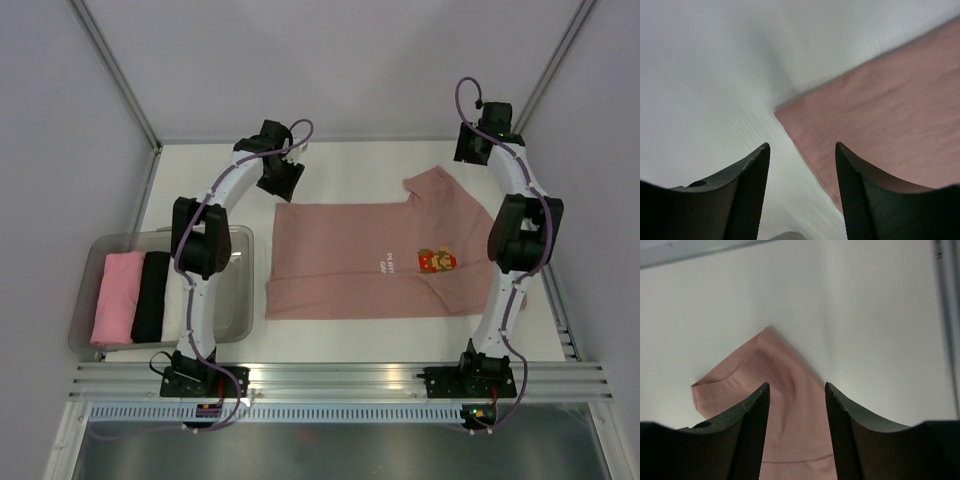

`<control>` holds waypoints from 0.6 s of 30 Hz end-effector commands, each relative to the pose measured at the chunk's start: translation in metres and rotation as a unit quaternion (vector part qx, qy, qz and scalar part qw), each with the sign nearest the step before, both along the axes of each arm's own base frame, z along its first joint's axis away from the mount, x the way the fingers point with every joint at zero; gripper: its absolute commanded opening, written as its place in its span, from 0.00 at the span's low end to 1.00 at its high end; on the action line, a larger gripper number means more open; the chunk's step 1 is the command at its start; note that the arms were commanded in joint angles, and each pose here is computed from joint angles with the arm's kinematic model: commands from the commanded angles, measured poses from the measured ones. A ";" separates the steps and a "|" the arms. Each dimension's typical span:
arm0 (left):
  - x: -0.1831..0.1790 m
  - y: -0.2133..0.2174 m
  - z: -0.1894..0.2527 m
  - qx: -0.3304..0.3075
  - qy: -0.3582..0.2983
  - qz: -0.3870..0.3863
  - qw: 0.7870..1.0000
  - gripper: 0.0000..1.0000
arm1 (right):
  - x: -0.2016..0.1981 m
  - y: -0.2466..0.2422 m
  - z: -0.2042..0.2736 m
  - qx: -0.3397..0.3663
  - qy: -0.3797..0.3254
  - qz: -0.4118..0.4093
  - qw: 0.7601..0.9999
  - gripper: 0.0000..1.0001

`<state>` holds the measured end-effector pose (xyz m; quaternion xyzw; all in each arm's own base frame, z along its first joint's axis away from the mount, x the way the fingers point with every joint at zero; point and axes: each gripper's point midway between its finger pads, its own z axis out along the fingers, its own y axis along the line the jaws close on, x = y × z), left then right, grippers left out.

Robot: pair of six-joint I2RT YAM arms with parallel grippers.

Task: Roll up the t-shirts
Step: Fold the tshirt

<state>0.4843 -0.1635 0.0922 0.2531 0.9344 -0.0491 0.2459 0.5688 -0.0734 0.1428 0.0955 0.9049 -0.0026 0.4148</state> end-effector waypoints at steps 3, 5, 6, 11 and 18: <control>0.027 0.003 -0.017 0.005 0.000 0.040 0.999 0.61 | 0.028 0.015 -0.051 -0.012 0.055 0.041 0.998 0.55; 0.029 0.007 -0.031 -0.001 0.016 0.038 0.999 0.62 | 0.040 0.020 -0.070 -0.003 0.058 0.050 0.997 0.55; 0.029 0.007 -0.032 -0.005 0.019 0.038 0.999 0.62 | 0.043 0.023 -0.076 0.002 0.058 0.055 0.997 0.55; 0.021 0.008 -0.053 -0.003 0.049 0.020 0.999 0.62 | 0.044 0.023 -0.108 -0.003 0.080 0.049 0.996 0.54; 0.012 0.009 -0.070 -0.011 0.084 0.010 0.996 0.57 | 0.031 0.035 -0.130 0.014 0.108 0.063 0.992 0.50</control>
